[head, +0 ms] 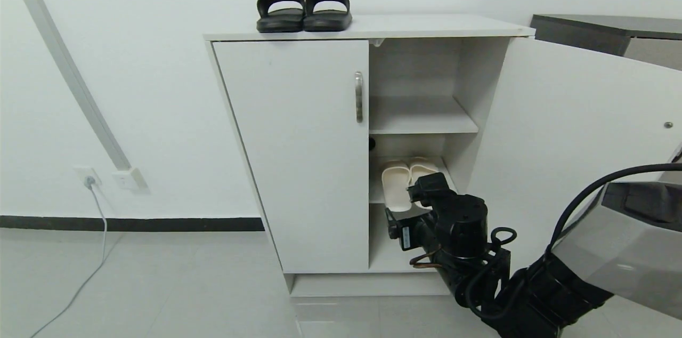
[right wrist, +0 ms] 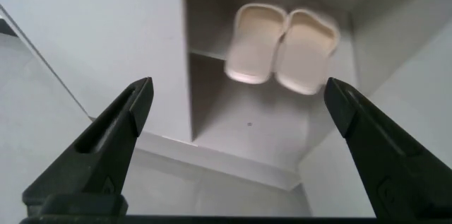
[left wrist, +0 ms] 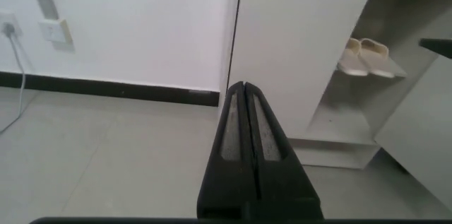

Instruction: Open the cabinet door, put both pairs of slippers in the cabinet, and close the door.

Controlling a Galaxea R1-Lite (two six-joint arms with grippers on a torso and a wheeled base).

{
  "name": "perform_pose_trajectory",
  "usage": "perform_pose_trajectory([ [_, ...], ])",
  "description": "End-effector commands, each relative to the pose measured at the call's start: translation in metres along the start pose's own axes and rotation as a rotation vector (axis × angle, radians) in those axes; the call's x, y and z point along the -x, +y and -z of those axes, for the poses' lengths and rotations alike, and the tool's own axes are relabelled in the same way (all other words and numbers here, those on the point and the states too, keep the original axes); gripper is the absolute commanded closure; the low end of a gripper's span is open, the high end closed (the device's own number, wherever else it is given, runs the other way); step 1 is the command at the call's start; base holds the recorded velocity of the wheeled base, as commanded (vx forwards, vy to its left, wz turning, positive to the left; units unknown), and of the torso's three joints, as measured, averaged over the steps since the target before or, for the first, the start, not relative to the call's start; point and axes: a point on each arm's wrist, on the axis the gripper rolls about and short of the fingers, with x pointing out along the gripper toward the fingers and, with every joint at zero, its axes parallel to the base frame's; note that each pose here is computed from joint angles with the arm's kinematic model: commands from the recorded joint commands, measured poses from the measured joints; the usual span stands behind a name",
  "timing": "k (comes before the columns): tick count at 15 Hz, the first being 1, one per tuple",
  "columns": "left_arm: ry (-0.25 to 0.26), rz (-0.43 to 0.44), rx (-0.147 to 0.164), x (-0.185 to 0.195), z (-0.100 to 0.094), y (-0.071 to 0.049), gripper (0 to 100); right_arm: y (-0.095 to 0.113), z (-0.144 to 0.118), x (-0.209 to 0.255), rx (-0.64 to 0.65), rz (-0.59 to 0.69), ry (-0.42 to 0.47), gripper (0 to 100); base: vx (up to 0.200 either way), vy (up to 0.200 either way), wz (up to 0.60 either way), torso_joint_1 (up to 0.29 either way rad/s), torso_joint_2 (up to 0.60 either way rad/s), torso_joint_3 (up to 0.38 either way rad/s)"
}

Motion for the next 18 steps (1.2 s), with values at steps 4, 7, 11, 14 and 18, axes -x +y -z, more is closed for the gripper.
perform_pose_trajectory([
  [4,-0.001,0.000,0.001,0.0000,-0.0001,-0.0001,100,0.0014,0.0048,0.0005,0.007,-0.006,0.010,0,0.000,0.200,0.00,0.000,0.00,0.005],
  [7,-0.001,0.000,0.001,0.0000,-0.0001,-0.0001,100,0.0005,0.0060,0.0013,0.006,-0.017,0.010,0,0.000,0.200,0.00,0.002,0.00,-0.002],
  [11,-0.002,-0.001,0.003,0.0000,-0.0001,0.0000,100,-0.0008,0.0091,0.0042,0.004,-0.071,0.006,0,0.000,0.150,0.00,-0.001,0.00,0.001],
  [14,-0.002,-0.001,0.003,0.0000,-0.0001,0.0000,100,-0.0011,0.0103,0.0050,0.007,-0.078,0.010,0,0.000,0.000,0.00,0.000,0.00,0.000],
  [18,-0.002,-0.001,0.003,0.0000,-0.0001,0.0000,100,-0.0017,0.0119,0.0059,0.022,-0.078,0.015,0,0.000,0.000,0.00,0.000,0.00,0.000],
])
